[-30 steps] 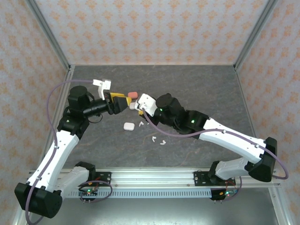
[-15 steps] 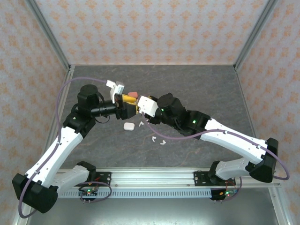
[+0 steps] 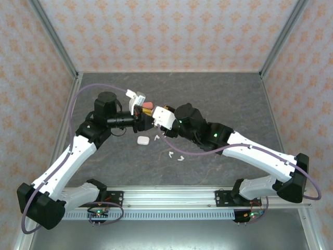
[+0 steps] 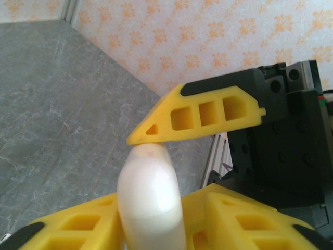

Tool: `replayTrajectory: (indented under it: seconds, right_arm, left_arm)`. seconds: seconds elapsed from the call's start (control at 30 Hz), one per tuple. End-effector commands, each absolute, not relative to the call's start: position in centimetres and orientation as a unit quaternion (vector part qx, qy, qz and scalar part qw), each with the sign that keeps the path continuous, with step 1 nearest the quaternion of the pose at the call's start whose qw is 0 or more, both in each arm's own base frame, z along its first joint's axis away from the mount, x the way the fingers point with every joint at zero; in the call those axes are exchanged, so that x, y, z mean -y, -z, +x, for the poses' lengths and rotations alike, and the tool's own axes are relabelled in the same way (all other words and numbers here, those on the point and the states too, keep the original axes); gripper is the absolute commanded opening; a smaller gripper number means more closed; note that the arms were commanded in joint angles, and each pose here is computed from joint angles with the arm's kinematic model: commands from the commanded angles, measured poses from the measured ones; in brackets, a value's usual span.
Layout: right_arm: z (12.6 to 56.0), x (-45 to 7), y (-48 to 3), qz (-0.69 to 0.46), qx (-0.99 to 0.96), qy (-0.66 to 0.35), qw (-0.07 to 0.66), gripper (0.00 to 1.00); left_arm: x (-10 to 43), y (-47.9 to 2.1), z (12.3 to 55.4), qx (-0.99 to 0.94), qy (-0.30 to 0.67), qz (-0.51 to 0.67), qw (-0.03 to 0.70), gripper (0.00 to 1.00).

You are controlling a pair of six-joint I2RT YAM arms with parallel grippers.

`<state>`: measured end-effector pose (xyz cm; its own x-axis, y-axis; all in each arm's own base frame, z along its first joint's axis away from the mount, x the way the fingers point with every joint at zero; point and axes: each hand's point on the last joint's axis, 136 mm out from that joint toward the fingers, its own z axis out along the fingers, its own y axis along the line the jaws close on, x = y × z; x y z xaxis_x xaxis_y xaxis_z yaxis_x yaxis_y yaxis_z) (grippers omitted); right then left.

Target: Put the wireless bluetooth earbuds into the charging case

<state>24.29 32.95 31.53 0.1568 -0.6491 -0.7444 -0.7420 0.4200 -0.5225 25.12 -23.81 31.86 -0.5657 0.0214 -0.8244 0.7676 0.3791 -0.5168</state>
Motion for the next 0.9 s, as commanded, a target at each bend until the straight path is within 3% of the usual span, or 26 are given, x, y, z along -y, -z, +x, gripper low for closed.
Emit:
replayTrajectory:
  seconds: [0.0,0.2,0.4,0.57,0.87]
  right_arm:
    - [24.2,-32.5,-34.2,-0.522,-0.636,-0.05,0.567,0.42]
    - [24.2,-31.6,-34.2,-0.514,-0.652,-0.043,0.555,0.53]
    - [23.1,-30.1,-33.7,-0.512,-0.672,-0.076,0.529,0.78]
    - [21.3,-27.9,-34.6,-0.489,-0.678,-0.161,0.524,0.99]
    - [21.0,-26.4,-37.2,-0.392,-0.67,-0.357,0.52,0.99]
  left_arm:
    - [24.3,-32.8,24.4,-0.727,0.494,0.291,0.379,0.34]
    - [24.3,-32.9,24.3,-0.725,0.489,0.297,0.384,0.2]
    - [23.8,-33.3,24.4,-0.718,0.46,0.306,0.423,0.13]
    - [23.3,-33.8,24.1,-0.693,0.426,0.328,0.481,0.09]
    - [23.6,-32.9,23.1,-0.631,0.347,0.393,0.572,0.0]
